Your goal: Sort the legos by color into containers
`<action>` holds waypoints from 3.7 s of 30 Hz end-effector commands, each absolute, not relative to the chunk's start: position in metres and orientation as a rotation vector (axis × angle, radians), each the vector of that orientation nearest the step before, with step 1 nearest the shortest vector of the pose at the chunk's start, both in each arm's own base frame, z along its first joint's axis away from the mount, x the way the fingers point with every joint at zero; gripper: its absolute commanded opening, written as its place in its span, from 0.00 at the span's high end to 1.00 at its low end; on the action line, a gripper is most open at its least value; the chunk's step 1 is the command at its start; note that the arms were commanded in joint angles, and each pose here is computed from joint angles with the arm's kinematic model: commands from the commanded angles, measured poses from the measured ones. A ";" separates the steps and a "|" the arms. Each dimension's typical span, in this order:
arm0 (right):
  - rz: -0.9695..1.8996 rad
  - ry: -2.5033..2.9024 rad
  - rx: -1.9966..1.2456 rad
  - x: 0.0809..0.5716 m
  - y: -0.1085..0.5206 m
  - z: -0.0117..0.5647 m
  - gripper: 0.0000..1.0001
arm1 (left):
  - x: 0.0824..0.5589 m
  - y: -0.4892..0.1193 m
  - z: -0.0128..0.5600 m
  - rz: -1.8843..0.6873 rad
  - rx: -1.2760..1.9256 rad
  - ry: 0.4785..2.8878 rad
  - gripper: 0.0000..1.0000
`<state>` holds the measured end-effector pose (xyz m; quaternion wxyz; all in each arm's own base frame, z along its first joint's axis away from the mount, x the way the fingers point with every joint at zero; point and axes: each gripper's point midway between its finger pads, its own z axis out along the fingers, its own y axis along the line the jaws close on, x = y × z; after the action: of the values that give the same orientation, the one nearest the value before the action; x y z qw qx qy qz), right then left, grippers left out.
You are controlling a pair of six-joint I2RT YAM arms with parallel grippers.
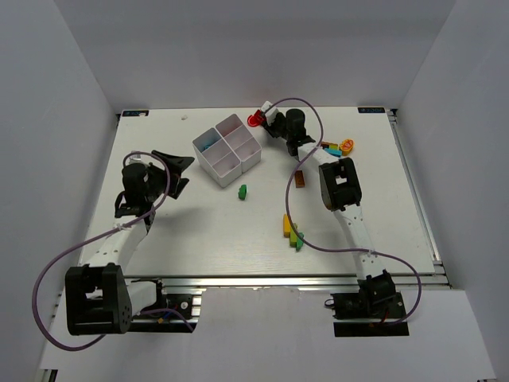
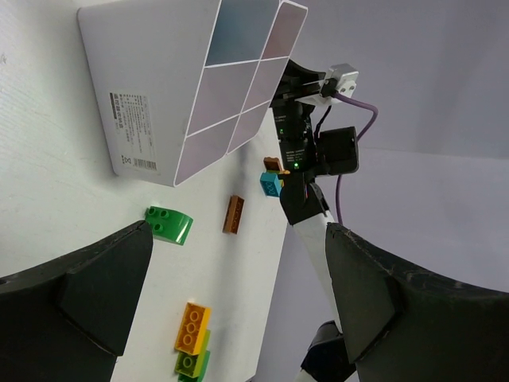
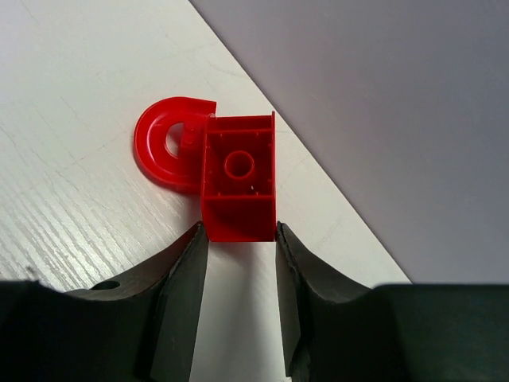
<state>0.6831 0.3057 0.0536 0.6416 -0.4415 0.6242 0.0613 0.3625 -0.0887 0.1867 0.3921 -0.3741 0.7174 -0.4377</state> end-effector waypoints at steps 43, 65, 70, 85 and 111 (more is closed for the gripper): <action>0.174 1.211 -0.875 0.683 0.323 0.180 1.00 | 0.359 -0.087 0.202 -1.121 -0.898 1.806 0.02; 0.300 1.249 -0.896 0.672 0.363 0.137 1.00 | 0.361 -0.088 0.195 -1.114 -0.906 1.835 0.02; 0.294 1.268 -0.897 0.674 0.360 0.127 1.00 | 0.362 -0.087 0.195 -1.108 -0.907 1.838 0.02; 0.308 1.346 -0.921 0.669 0.356 0.100 1.00 | 0.361 -0.086 0.196 -1.106 -0.906 1.833 0.02; 0.302 1.436 -0.929 0.661 0.342 0.091 1.00 | 0.357 -0.087 0.205 -1.112 -0.890 1.814 0.02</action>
<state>0.6577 0.3498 0.0502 0.6283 -0.4192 0.6402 0.1403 0.3561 -0.0881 0.1817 0.3806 -0.3697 0.7285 -0.4332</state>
